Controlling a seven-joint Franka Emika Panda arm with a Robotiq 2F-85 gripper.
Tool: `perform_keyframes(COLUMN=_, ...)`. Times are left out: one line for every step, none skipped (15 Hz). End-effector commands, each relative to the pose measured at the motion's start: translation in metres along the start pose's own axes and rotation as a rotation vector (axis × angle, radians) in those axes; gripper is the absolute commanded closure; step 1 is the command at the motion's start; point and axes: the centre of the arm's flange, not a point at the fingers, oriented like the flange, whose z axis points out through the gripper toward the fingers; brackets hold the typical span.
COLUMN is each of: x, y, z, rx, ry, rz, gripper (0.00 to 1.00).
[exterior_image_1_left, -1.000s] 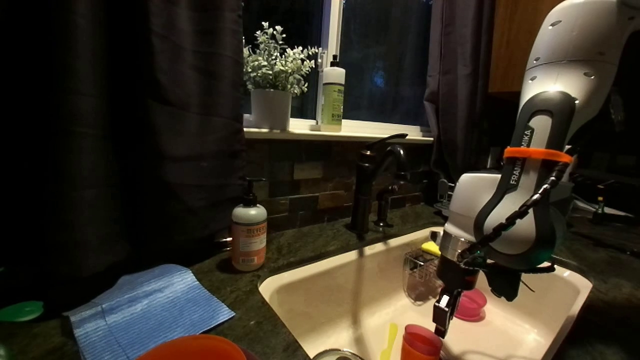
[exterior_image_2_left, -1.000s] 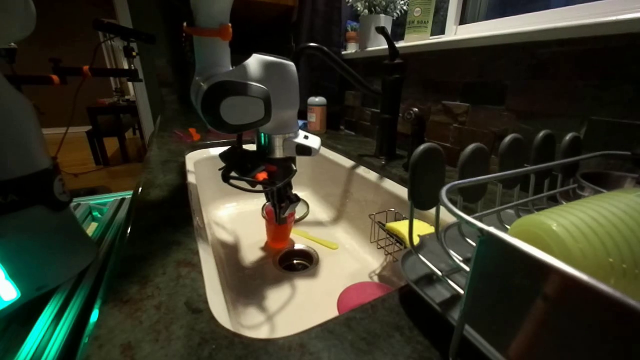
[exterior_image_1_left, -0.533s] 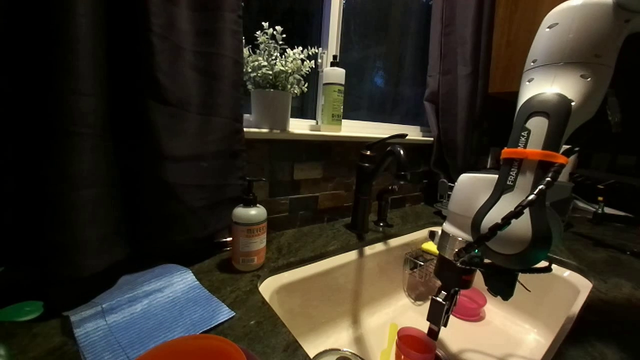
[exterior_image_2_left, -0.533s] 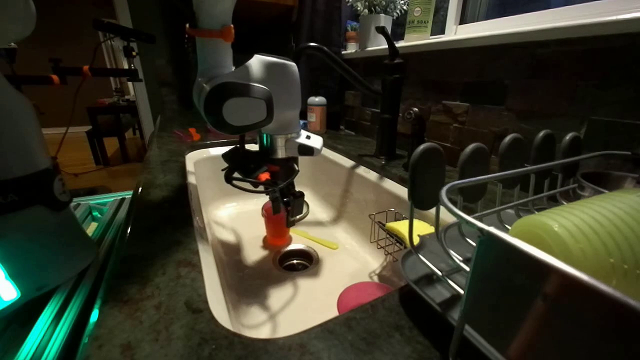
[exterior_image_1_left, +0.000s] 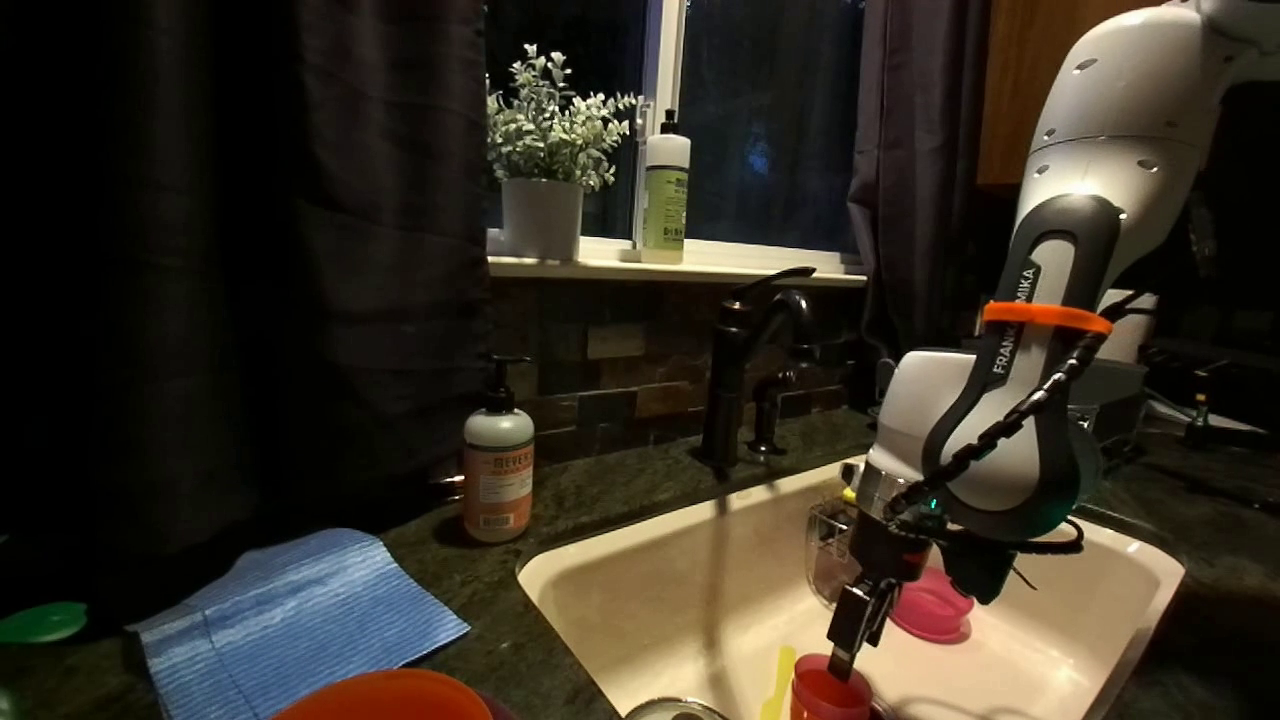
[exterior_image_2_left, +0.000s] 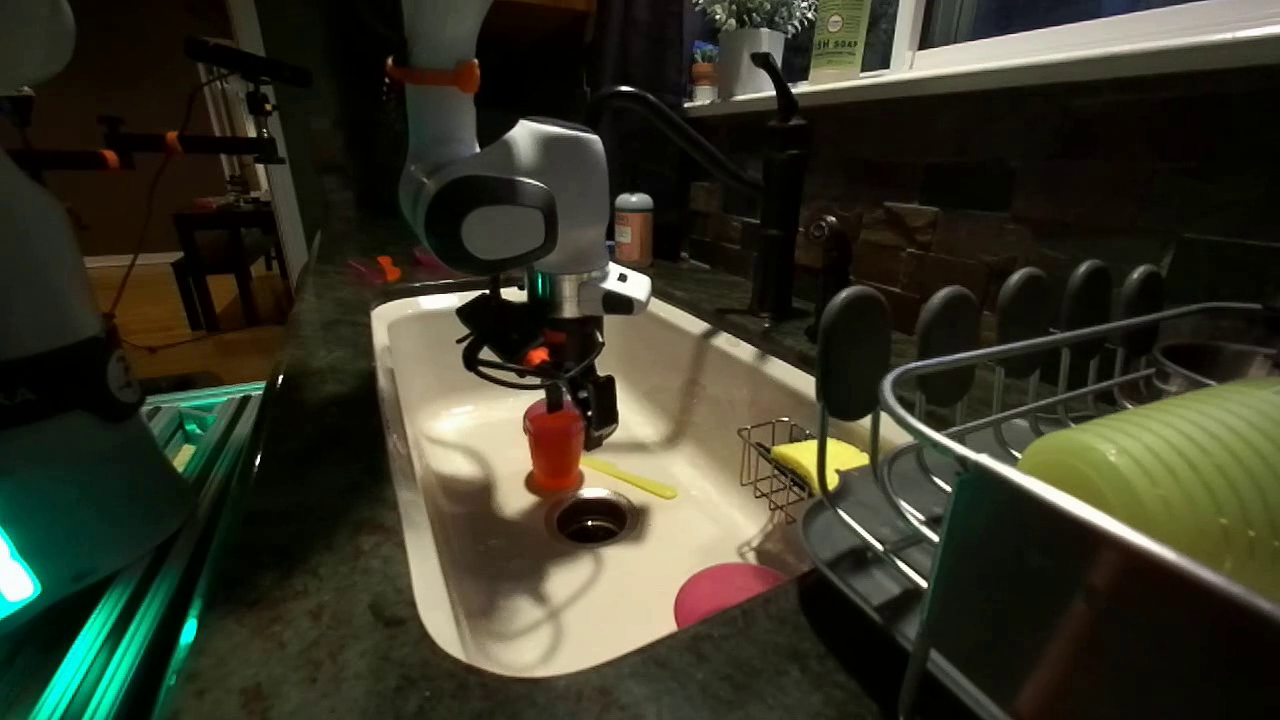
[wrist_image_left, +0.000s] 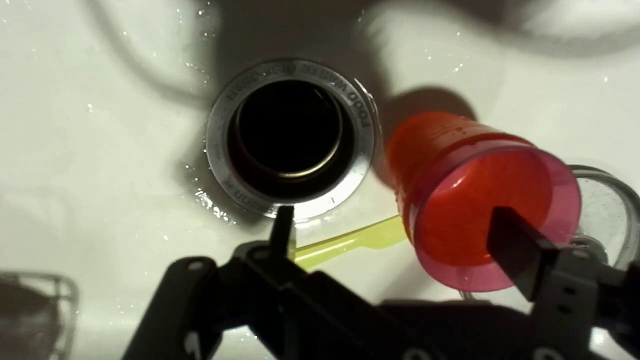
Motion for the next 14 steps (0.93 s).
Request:
perform_keyframes(x=0.006, y=-0.006, z=0.012, rx=0.019, ry=0.020, rz=0.014, gripper=0.31)
perform_keyframes(x=0.008, y=-0.007, z=0.013, rx=0.021, ry=0.021, rz=0.014, gripper=0.40)
perform_keyframes(x=0.009, y=-0.007, z=0.013, rx=0.022, ry=0.022, rz=0.014, gripper=0.48)
perform_keyframes(x=0.010, y=-0.008, z=0.013, rx=0.021, ry=0.024, rz=0.013, gripper=0.57)
perform_keyframes(x=0.011, y=-0.008, z=0.013, rx=0.021, ry=0.026, rz=0.012, gripper=0.64)
perform_keyframes(x=0.012, y=-0.008, z=0.012, rx=0.020, ry=0.030, rz=0.012, gripper=0.73)
perform_keyframes(x=0.013, y=-0.008, z=0.009, rx=0.019, ry=0.034, rz=0.011, gripper=0.79)
perform_keyframes(x=0.014, y=-0.008, z=0.008, rx=0.017, ry=0.039, rz=0.009, gripper=0.86)
perform_keyframes(x=0.015, y=-0.009, z=0.006, rx=0.017, ry=0.043, rz=0.008, gripper=0.95)
perform_keyframes(x=0.016, y=-0.009, z=0.005, rx=0.016, ry=0.047, rz=0.006, gripper=0.99)
perform_keyframes(x=0.016, y=-0.010, z=0.004, rx=0.017, ry=0.049, rz=0.005, gripper=1.00)
perform_keyframes(x=0.017, y=-0.011, z=0.003, rx=0.017, ry=0.051, rz=0.004, gripper=1.00)
perform_keyframes(x=0.018, y=-0.012, z=0.003, rx=0.018, ry=0.055, rz=0.001, gripper=1.00)
perform_keyframes(x=0.019, y=-0.012, z=0.002, rx=0.025, ry=0.052, rz=0.000, gripper=0.99)
